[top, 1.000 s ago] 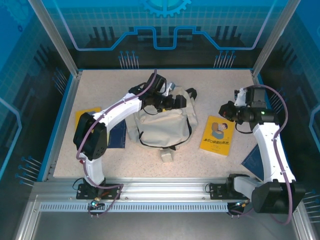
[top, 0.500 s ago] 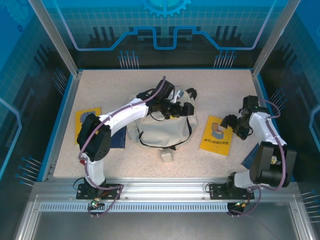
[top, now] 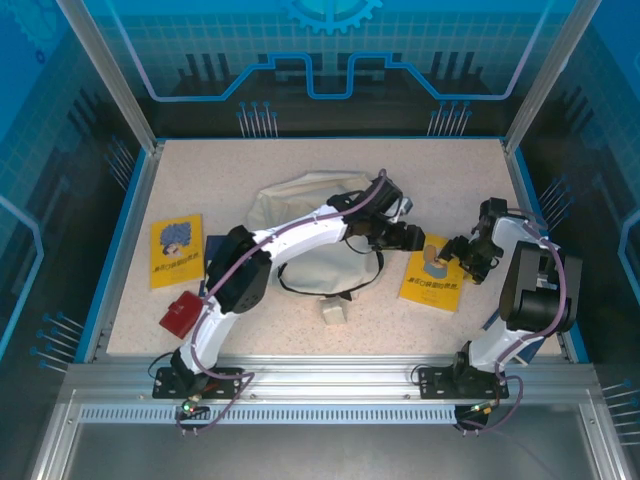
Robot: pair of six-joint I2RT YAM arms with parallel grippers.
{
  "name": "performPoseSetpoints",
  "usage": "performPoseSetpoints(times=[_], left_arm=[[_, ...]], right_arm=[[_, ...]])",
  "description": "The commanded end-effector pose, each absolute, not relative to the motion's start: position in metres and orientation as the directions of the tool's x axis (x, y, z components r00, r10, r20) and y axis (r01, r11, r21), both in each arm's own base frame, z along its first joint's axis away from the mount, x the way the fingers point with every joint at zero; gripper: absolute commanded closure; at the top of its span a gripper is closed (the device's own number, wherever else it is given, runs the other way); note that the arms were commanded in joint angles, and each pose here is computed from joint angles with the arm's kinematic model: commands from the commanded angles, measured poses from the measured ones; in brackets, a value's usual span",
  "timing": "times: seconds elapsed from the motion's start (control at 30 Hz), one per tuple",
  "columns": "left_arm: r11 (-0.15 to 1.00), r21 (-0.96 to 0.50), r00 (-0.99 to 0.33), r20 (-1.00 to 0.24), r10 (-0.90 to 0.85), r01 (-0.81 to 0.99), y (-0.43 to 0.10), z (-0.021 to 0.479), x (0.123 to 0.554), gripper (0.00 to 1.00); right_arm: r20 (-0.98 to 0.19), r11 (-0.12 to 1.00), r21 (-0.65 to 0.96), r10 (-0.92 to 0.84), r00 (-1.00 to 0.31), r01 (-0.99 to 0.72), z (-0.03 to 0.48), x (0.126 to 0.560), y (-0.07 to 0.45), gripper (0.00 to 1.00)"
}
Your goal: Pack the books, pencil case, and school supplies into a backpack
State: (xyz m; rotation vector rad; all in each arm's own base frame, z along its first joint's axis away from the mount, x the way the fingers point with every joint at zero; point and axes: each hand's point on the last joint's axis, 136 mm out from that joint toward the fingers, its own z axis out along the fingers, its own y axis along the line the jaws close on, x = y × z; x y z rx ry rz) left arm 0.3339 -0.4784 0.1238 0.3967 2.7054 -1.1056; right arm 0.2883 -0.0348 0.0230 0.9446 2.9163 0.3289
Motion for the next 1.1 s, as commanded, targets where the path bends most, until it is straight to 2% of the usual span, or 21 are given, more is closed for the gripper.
performPoseSetpoints(times=[0.0, 0.23, 0.6, 0.97, 1.07], left_arm=[[0.748, -0.600, -0.956, -0.230, 0.180, 0.285, -0.485, 0.092, 0.331, 0.36], [0.827, -0.490, -0.957, -0.216, 0.191, 0.276, -0.485, 0.040, 0.340, 0.53], [0.857, -0.418, -0.953, -0.162, 0.257, 0.302, -0.485, -0.002, 0.327, 0.68], [0.889, -0.344, -0.953, -0.129, 0.274, 0.302, -0.470, -0.027, 0.323, 0.72], [0.887, -0.344, -0.952, -0.132, 0.277, 0.306, -0.471, -0.027, 0.324, 0.72]], right_arm=[[0.026, 0.796, 0.242, 0.566, -0.824, 0.554, 0.019, 0.288, -0.030, 0.28], [0.035, 0.804, 0.250, 0.550, -0.834, 0.540, 0.019, 0.288, -0.024, 0.33], [0.020, 0.839, 0.299, 0.470, -0.882, 0.454, 0.044, 0.294, 0.005, 0.48], [-0.037, 0.879, 0.291, 0.406, -0.913, 0.379, 0.074, 0.291, 0.023, 0.66], [-0.047, 0.881, 0.287, 0.406, -0.913, 0.377, 0.077, 0.291, 0.022, 0.80]])
